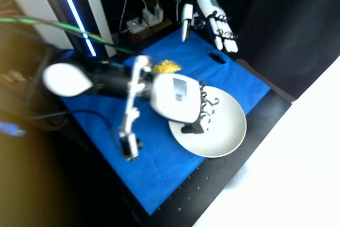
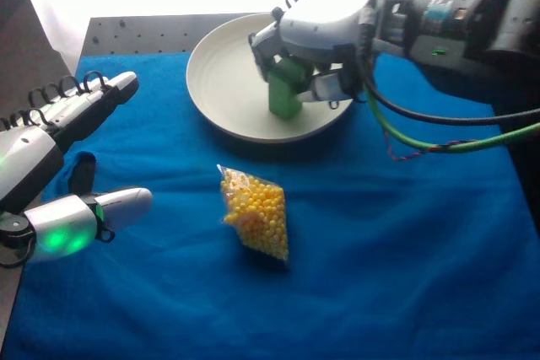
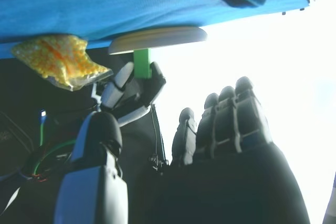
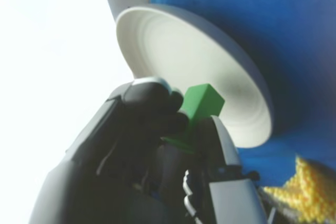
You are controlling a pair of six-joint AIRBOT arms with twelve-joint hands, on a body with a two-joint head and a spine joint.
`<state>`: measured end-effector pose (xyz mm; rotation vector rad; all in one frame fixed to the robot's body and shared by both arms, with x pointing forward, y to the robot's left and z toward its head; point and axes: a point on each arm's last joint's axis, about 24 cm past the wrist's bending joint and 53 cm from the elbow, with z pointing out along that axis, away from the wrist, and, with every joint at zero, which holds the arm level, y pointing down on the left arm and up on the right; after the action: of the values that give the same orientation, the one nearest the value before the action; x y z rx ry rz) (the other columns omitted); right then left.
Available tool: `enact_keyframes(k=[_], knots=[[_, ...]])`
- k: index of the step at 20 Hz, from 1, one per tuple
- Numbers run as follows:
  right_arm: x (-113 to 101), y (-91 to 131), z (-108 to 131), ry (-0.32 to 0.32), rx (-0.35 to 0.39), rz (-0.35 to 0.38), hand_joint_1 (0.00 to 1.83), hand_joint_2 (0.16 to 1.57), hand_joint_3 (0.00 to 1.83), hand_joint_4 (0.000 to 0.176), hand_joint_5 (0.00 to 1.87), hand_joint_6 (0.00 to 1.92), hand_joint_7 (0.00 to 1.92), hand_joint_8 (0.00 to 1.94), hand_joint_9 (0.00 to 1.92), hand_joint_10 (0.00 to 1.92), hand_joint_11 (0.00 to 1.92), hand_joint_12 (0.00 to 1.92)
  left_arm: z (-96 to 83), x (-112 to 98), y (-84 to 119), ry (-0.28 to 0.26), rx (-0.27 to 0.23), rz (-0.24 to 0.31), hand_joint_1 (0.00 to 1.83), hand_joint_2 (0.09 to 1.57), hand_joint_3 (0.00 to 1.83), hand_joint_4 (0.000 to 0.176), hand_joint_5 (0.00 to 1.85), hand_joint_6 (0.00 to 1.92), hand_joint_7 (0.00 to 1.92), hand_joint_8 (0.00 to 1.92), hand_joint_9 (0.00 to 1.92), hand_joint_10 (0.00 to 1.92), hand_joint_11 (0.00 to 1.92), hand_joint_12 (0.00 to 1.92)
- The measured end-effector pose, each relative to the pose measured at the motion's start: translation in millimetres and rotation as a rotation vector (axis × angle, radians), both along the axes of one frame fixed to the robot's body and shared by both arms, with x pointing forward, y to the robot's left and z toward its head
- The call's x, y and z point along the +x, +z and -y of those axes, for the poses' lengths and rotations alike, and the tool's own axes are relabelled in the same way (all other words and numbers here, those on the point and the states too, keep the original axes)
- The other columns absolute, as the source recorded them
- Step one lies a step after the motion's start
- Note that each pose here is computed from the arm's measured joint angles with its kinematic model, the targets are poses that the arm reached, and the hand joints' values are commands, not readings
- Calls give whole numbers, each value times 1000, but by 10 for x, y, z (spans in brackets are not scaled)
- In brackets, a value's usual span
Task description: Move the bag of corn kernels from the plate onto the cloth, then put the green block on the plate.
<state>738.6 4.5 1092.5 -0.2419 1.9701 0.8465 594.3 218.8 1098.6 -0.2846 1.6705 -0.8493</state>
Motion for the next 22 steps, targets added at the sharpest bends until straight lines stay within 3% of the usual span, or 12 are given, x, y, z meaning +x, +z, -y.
enact_keyframes(k=[2, 3, 4, 6, 9, 10, 12, 14, 17, 20, 21, 22], knots=[[17, -21, -25, -1, -27, 2, 1133, 1331, 1, 0, 492, 1540, 723, 1560, 721, 1082, 586, 1619, 1, 1, 4, -1, -2, 0, 518, 1164, 1, 163, 9, 3, 0, 0, 0, 0, 0, 0], [16, -25, -26, -1, -30, 2, 1123, 1288, 0, 0, 326, 749, 583, 867, 559, 917, 328, 1585, -1, 2, -1, 0, -2, -2, 525, 1167, 2, 169, 1, 0, 0, 0, 0, 0, 0, 0], [18, -32, -22, 0, -37, 4, 1029, 1292, 0, 0, 265, 294, 462, 347, 368, 543, 65, 1385, -2, 3, -2, 0, -1, -2, 516, 1167, 2, 162, 5, 2, 0, 0, 0, 0, 0, 0], [9, -142, 34, -16, -78, -18, 767, 1283, 0, 0, 44, 16, 159, 18, 147, 96, 2, 707, 6, -1, -1, -3, -4, -2, 490, 1164, 1, 163, 0, 0, 0, 0, 0, 0, 0, 0], [-98, -114, 7, 16, -93, -3, 630, 1141, 0, 86, 0, 0, 0, 0, 2, 0, 0, 540, 7, -1, 3, -3, -5, -1, 520, 1153, 0, 168, 0, 0, 0, 0, 0, 0, 0, 0], [-132, -80, 26, 22, -86, 1, 653, 1115, 0, 94, 0, 0, 0, 0, 0, 0, 0, 434, 4, 0, 0, -2, -5, -2, 498, 1158, 0, 164, 0, 0, 0, 0, 0, 0, 0, 0], [-170, 111, 145, 28, -60, 30, 731, 1038, 0, 76, 0, 0, 0, 0, 0, 0, 0, 25, -17, 8, -5, 8, -7, -5, 494, 1161, 0, 143, 1, 0, 0, 0, 0, 0, 0, 0], [-213, 503, 379, 29, -3, 95, 673, 1028, 0, 74, 0, 0, 0, 0, 0, 0, 0, 0, -17, 5, -11, 9, -8, -9, 524, 1159, 0, 171, 0, 0, 0, 0, 0, 0, 0, 0], [-373, 832, 522, 53, 74, 147, 745, 991, 0, 34, 0, 0, 0, 0, 0, 0, 0, 0, -1, -7, -6, 6, -12, -8, 565, 1143, 0, 176, 1, 0, 0, 0, 0, 0, 0, 0], [-669, 1240, 616, 103, 191, 211, 725, 1027, 0, 67, 0, 0, 0, 0, 0, 0, 0, 0, 7, -28, 46, 5, -20, 4, 591, 1140, 0, 173, 0, 0, 0, 0, 0, 0, 0, 0], [-739, 1374, 722, 110, 209, 246, 540, 1080, 22, 110, 0, 0, 0, 0, 0, 0, 0, 0, -17, -21, 87, 9, -19, 16, 619, 1151, 1, 175, 8, 3, 0, 0, 0, 0, 0, 0], [-817, 1441, 787, 118, 223, 262, 391, 1113, 33, 127, 0, 0, 0, 0, 0, 0, 0, 0, -52, -6, 133, 18, -19, 29, 595, 1153, 2, 176, 11, 3, 0, 0, 0, 0, 0, 0]])
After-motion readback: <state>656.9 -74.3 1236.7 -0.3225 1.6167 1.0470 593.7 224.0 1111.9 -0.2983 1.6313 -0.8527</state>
